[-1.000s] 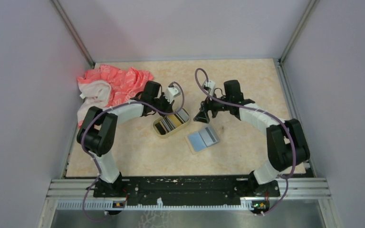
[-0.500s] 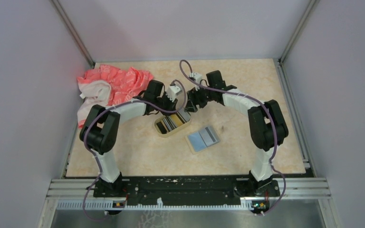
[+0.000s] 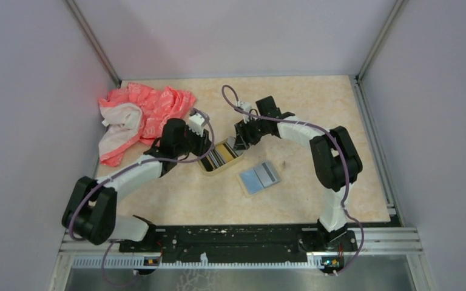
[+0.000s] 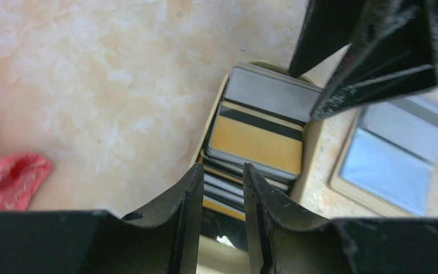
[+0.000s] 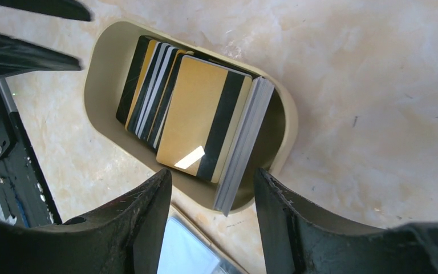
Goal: Put the credit cards into the card holder
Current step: Pick up the credit card from the storage box.
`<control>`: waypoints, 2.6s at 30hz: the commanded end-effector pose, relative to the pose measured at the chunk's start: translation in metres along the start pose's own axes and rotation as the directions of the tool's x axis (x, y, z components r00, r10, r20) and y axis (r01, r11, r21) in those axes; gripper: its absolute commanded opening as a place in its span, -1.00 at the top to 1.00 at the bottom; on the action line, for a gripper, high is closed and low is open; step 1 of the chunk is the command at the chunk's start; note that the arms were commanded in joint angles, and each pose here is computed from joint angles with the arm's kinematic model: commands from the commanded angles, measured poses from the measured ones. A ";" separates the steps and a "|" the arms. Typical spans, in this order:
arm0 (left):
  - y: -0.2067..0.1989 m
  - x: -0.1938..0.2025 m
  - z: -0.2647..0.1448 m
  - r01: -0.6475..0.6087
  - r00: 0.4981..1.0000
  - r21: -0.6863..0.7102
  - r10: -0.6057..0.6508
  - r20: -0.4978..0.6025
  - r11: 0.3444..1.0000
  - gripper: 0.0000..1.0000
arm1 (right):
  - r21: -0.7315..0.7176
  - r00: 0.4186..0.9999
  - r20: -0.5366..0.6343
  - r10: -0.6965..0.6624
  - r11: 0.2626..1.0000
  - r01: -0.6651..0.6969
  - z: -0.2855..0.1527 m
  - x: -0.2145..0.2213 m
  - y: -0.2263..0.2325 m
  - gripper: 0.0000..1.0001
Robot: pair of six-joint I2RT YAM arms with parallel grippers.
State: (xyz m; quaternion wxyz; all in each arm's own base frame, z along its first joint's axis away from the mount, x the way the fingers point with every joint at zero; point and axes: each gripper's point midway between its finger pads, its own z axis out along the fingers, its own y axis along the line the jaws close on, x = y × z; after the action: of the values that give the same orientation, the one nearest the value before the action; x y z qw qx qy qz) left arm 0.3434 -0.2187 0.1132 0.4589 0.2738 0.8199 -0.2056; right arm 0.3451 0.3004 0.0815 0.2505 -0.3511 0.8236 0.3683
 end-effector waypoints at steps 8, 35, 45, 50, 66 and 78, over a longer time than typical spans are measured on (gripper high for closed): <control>-0.023 -0.008 -0.039 0.384 0.874 0.114 -0.401 0.275 0.916 0.43 | 0.007 0.999 0.013 -0.050 0.999 0.050 0.005 -0.018 0.008 -0.01; -0.037 0.012 0.067 0.426 0.893 0.057 -0.430 0.134 0.903 0.96 | 0.029 0.999 -0.031 -0.035 0.999 0.036 0.015 -0.017 0.010 0.18; -0.032 0.024 0.063 0.469 0.864 0.046 -0.469 0.181 0.882 1.00 | 0.058 0.994 -0.107 0.007 0.998 -0.001 0.026 -0.002 -0.002 0.14; -0.034 0.026 0.059 0.468 0.861 0.060 -0.471 0.192 0.882 1.00 | 0.052 0.992 -0.125 0.019 0.999 -0.013 0.029 0.000 -0.002 0.11; -0.044 0.034 0.054 0.469 0.853 0.102 -0.480 0.204 0.877 1.00 | 0.027 0.990 -0.129 0.057 0.998 -0.054 0.026 -0.002 0.000 0.14; -0.048 0.035 0.055 0.463 0.857 0.108 -0.476 0.197 0.880 1.00 | -0.060 0.992 -0.078 0.096 0.993 -0.101 0.006 -0.014 0.007 0.24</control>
State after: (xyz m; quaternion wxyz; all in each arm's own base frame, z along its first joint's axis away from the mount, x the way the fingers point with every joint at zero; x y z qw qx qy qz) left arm 0.3332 -0.2727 0.0566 0.4676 0.0476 0.8082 -0.3547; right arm 0.3443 0.3099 0.0640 0.1723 -0.3323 0.8527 0.3643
